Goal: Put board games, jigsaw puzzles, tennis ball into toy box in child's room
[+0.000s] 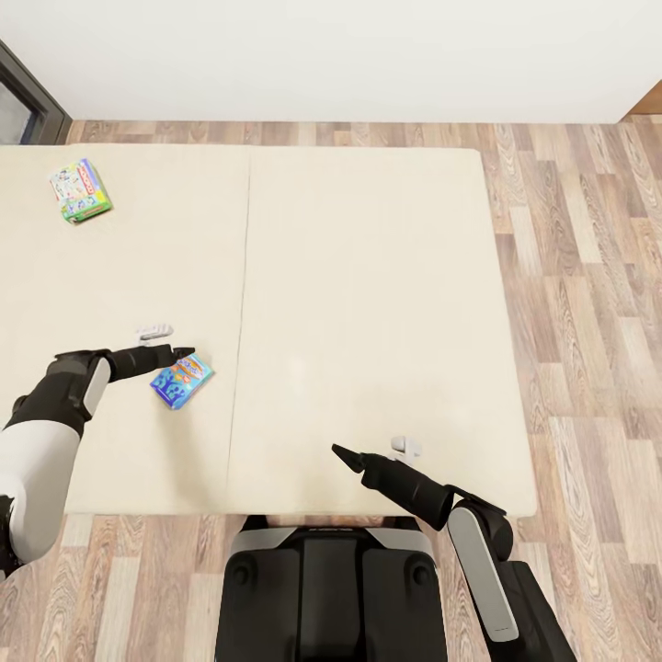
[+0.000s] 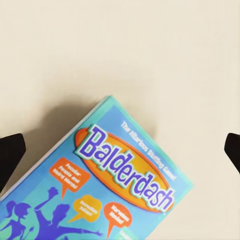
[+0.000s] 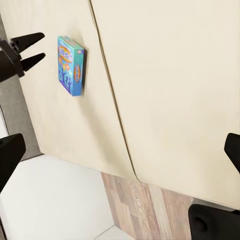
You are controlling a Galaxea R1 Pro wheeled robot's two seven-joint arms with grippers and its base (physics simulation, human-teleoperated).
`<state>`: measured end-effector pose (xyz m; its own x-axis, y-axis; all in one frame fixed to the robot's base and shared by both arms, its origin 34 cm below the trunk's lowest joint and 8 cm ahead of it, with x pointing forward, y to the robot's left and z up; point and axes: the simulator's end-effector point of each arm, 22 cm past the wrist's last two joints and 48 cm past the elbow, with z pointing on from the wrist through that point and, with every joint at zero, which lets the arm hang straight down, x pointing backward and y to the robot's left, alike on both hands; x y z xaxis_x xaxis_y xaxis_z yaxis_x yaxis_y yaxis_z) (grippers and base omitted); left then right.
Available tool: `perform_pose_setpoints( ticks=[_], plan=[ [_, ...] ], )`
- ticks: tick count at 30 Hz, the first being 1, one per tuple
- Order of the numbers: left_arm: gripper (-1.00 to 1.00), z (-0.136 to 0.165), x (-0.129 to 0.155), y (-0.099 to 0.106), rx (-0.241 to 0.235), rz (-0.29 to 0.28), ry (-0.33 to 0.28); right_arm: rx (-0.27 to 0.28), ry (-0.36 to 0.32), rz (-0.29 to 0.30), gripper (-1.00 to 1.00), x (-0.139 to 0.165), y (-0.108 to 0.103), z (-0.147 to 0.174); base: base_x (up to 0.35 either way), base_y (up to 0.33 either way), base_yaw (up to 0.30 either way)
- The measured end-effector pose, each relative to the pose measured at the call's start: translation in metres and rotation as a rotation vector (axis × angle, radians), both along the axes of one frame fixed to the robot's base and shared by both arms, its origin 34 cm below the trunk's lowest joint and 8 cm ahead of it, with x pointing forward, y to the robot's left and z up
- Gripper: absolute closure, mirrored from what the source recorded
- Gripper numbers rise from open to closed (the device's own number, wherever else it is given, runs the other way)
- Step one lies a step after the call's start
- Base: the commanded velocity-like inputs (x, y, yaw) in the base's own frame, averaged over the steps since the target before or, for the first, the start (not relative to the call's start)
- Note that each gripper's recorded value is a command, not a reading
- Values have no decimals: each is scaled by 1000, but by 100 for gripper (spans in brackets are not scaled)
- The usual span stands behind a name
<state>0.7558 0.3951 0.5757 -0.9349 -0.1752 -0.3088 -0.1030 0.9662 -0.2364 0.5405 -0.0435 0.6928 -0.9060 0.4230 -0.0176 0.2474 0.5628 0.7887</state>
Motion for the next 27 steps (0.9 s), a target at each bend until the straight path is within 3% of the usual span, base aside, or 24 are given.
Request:
perform_pose_setpoints(
  ticks=[27],
  plan=[
    [-100, -7, -4, 0, 5, -2, 4, -1, 9, 0, -100, -3, -1, -4, 0, 0, 0]
  ],
)
